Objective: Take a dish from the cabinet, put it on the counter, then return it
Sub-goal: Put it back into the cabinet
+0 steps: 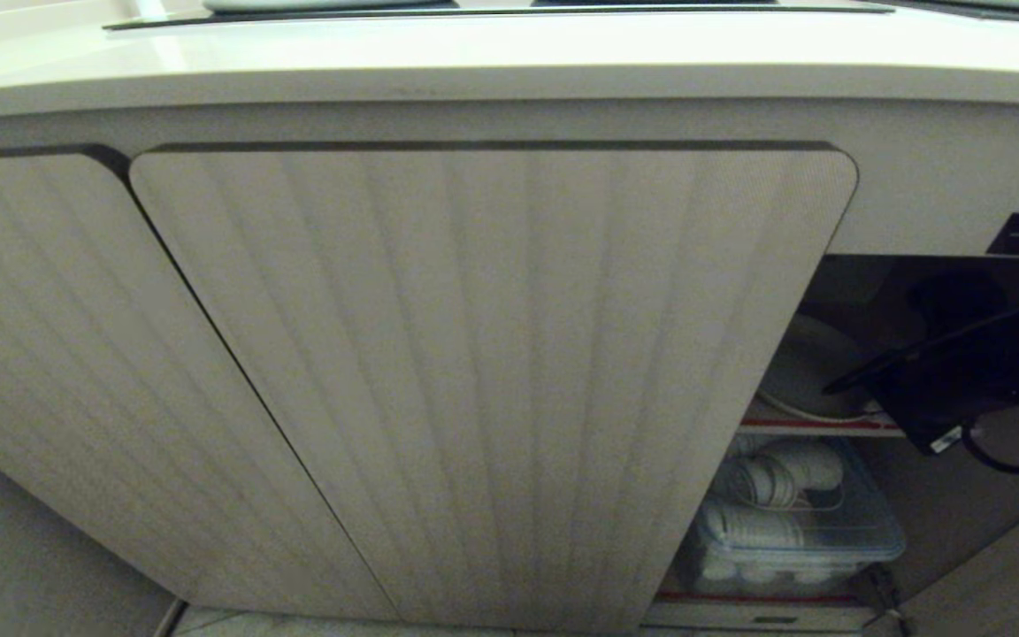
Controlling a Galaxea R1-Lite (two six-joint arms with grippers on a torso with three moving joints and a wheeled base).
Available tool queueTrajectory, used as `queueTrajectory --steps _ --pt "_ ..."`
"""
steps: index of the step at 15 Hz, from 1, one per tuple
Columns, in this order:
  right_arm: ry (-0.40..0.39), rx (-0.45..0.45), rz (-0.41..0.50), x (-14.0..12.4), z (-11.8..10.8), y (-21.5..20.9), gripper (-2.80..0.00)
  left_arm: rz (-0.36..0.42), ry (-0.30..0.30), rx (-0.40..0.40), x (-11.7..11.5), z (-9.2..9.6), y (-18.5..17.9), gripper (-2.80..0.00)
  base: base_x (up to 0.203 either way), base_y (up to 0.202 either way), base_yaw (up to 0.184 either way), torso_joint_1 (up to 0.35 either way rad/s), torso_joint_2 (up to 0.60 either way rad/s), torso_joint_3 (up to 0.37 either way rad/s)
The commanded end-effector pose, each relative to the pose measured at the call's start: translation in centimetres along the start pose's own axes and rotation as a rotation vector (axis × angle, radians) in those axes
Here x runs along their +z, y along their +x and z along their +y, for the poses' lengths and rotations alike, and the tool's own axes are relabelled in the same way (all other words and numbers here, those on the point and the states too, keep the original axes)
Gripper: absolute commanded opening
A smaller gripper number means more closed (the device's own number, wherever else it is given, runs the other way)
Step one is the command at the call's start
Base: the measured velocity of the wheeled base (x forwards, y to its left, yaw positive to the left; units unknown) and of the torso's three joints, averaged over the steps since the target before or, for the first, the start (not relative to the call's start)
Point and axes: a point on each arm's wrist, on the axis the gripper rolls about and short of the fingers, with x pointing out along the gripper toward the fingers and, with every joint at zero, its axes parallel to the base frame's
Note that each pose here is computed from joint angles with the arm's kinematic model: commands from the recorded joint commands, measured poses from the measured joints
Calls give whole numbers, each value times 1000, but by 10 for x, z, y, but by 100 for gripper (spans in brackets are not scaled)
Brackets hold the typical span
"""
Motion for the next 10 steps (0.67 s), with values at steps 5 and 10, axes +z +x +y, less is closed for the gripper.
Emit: queueTrajectory --steps 5,10 --pt "-9 20 -16 0 9 -2 -280 0 0 0 0 0 0 -280 0 0 0 0 0 0" --pt "-10 13 -18 -2 9 -1 -280 0 0 0 0 0 0 -280 0 0 0 0 0 0"
